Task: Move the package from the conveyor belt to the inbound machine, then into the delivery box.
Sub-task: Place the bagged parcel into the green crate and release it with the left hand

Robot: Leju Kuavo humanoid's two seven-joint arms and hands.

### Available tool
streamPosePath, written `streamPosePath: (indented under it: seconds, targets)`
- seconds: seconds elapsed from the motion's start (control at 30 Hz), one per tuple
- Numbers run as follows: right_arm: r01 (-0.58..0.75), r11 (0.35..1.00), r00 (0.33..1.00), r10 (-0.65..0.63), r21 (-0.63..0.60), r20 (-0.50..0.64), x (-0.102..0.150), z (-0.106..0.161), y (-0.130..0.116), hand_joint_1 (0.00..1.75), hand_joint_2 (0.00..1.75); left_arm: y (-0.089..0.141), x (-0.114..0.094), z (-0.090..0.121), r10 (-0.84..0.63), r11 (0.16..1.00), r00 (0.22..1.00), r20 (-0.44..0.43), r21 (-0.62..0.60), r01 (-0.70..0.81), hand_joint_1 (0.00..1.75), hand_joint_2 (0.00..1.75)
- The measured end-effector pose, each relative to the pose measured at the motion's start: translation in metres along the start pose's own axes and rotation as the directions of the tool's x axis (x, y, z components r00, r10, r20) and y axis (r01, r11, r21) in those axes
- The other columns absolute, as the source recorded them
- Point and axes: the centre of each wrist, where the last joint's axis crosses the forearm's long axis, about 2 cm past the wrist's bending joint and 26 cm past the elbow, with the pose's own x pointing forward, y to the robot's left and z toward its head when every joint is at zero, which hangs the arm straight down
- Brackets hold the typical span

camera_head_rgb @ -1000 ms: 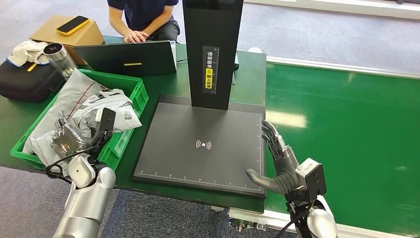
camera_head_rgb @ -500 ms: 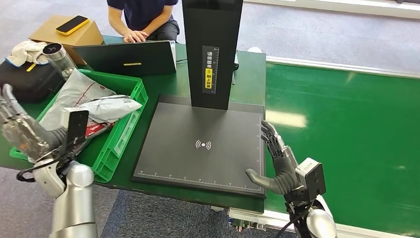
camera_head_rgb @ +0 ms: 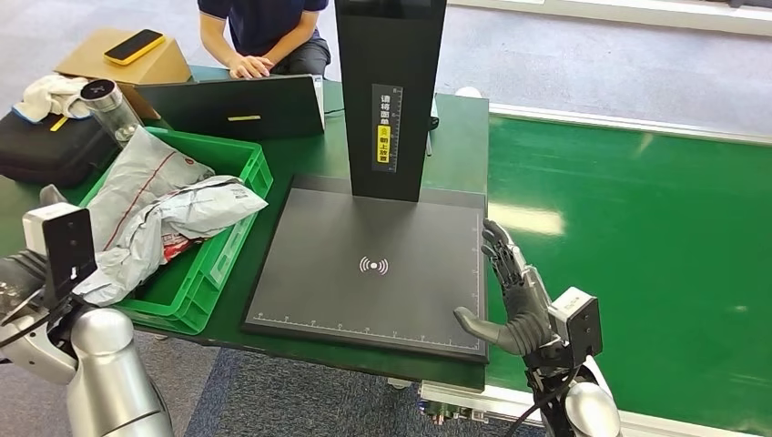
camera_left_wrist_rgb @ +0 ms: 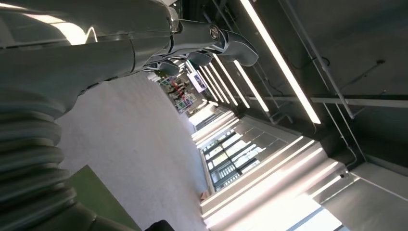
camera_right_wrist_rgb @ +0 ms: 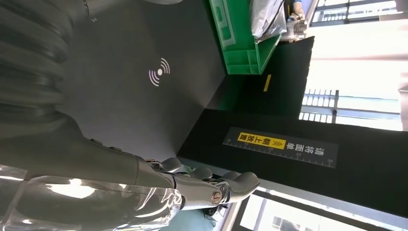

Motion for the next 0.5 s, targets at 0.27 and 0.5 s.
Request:
streamPosePath:
  seconds: [0.27,0.5]
  targets:
    - [-0.009,1.0,1.0,0.009,0.003,0.021,0.0,-0.004,-0.004,0.0,1.75,-0.031,0.022,0.022,0.718,0.689,0.626,-0.304,0.179,-0.703,0.0,1.75]
    - [-0.014,1.0,0.999,0.013,0.025,0.04,-0.002,-0.01,-0.006,0.0,1.75,-0.052,0.066,0.04,0.912,0.146,0.18,-0.369,-0.12,-0.982,0.0,1.75]
